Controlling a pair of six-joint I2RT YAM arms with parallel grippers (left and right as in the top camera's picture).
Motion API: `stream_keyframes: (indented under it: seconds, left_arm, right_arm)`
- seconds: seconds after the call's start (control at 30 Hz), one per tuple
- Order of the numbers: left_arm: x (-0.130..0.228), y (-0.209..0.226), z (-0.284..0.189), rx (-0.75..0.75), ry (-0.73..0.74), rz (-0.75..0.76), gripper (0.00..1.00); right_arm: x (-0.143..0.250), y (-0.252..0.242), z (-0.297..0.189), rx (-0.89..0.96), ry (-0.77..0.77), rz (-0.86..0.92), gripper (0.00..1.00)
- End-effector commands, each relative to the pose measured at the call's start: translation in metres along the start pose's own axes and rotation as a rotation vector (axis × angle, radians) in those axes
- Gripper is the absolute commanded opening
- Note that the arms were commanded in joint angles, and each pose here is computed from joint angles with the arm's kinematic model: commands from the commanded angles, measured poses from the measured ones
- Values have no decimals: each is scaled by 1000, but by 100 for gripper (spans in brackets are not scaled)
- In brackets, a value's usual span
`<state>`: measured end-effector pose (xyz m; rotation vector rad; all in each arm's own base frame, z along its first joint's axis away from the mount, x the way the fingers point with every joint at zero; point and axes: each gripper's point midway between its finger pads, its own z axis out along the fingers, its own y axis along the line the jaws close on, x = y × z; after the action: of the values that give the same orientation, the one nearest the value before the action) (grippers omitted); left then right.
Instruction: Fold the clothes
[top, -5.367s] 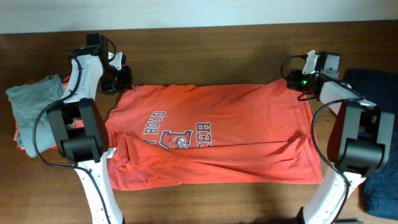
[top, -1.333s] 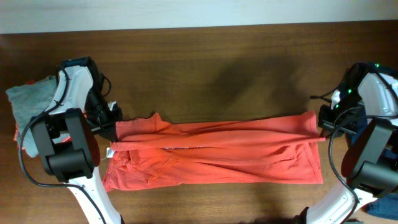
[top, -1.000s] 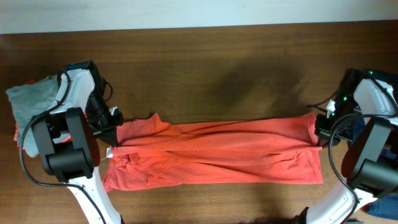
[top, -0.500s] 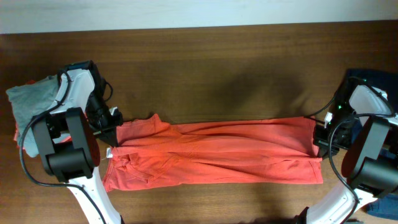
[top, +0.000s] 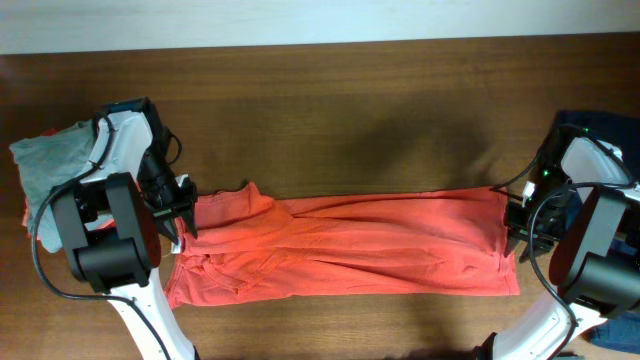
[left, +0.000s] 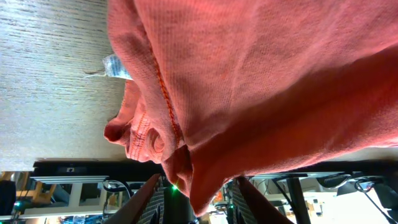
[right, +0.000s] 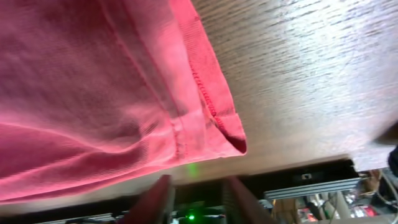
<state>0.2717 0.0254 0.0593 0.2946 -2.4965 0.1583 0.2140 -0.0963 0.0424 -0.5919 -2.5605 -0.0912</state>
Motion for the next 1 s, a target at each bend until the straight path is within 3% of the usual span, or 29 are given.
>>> stream_keyframes:
  seconds: [0.0, 0.13, 0.3, 0.4, 0.5, 0.97]
  left_arm:
    - [4, 2, -7, 0, -26, -5, 36]
    - [-3, -1, -12, 13, -71, 0, 34]
    - [-24, -17, -55, 88, -271, 36, 36]
    - [-36, -26, -82, 127, -390, 59, 49]
    - [-49, -30, -90, 144, -455, 72, 54]
    - [-69, -26, -47, 139, -393, 61, 53]
  right_arm:
    - [2, -4, -5, 10, -23, 17, 35]
    - [-1, -4, -5, 5, -36, 17, 35]
    - [-14, 1, -17, -23, -94, 13, 38]
    - [-22, 1, -28, -26, -136, 14, 41]
    - [-29, 4, -36, -45, -173, 13, 41]
    - [-36, 10, -39, -78, -203, 8, 43]
